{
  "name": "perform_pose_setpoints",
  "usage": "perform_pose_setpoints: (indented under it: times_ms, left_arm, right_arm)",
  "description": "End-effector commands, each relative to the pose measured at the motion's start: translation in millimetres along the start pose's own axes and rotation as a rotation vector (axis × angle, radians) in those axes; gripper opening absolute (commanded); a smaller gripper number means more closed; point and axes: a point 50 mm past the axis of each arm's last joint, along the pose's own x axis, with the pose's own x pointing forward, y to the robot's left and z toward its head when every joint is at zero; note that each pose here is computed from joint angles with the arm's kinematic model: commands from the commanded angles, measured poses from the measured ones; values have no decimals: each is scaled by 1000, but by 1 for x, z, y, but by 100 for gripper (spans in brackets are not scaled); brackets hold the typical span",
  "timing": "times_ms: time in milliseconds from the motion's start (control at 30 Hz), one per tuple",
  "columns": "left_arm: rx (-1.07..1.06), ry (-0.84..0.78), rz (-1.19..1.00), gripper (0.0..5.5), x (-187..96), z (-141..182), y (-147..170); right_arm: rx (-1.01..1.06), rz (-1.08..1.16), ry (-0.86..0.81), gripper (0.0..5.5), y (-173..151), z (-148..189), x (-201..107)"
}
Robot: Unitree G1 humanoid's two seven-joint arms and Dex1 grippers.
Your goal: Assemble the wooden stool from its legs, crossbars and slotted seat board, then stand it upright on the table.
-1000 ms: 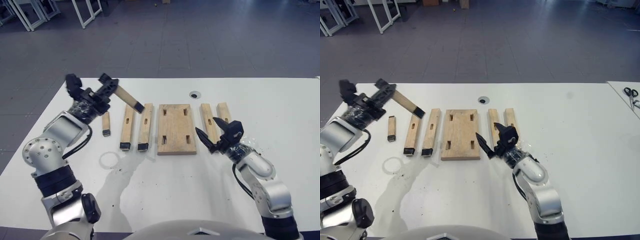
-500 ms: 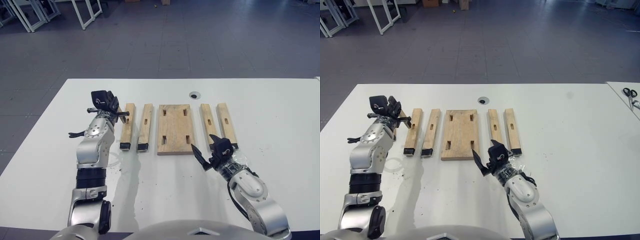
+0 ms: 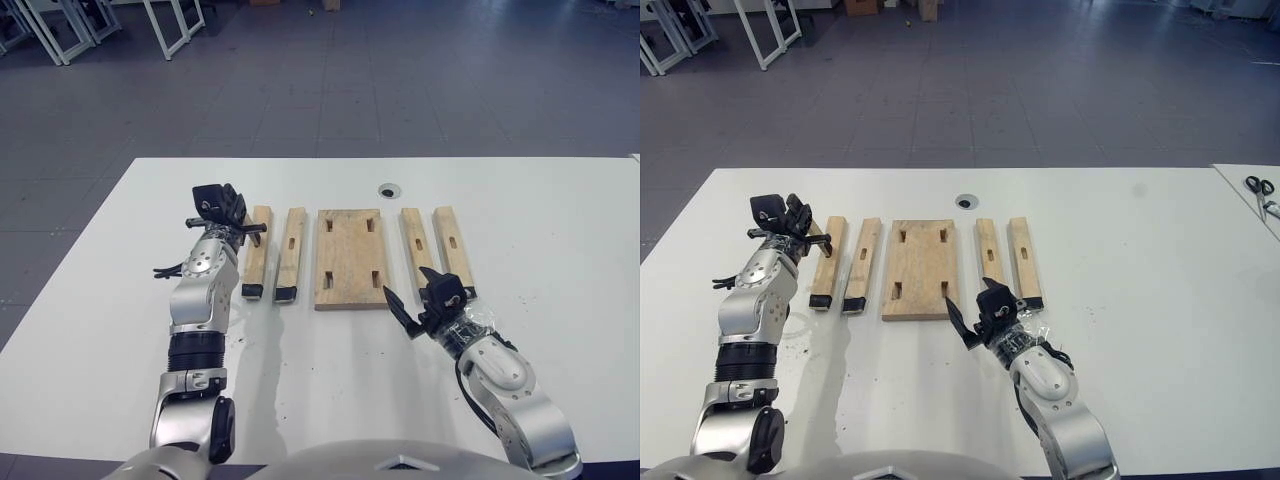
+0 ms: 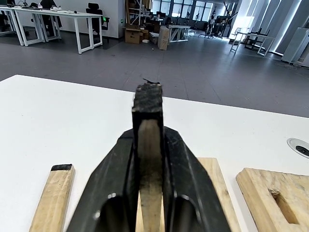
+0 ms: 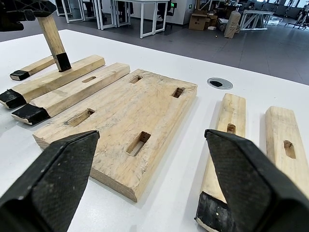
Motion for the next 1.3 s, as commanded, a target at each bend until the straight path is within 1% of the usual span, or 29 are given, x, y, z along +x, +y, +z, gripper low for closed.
perform_pose_setpoints:
  times_ms: [33, 200, 333, 600, 700, 833, 933, 1067, 1300]
  left_arm:
    - [4, -21, 19, 44, 3, 9, 0]
    - [10, 22, 60, 44, 1, -7, 8]
    - [-1, 30, 49, 44, 0, -11, 4]
    - [-7, -36, 13, 44, -1, 9, -9]
    - [-9, -37, 11, 44, -1, 11, -10]
    - [-11, -10, 24, 44, -2, 1, -7]
    - [-18, 27, 31, 44, -2, -12, -8]
    - [12, 61, 64, 44, -6, -28, 0]
    - [17, 52, 82, 44, -6, -28, 8]
  right_arm:
    - [-12, -2, 5, 403, -1, 0, 3]
    - [-14, -6, 3, 403, -2, 1, 3]
    - [-16, -3, 3, 403, -3, 1, 4]
    - [-17, 3, 10, 403, -3, 0, 3]
    - [-17, 3, 10, 403, -3, 0, 4]
    - [-19, 5, 9, 403, -3, 0, 4]
    - [-20, 7, 9, 403, -3, 1, 4]
    - [-20, 8, 7, 403, -2, 1, 4]
    - [-18, 3, 6, 403, -3, 1, 4]
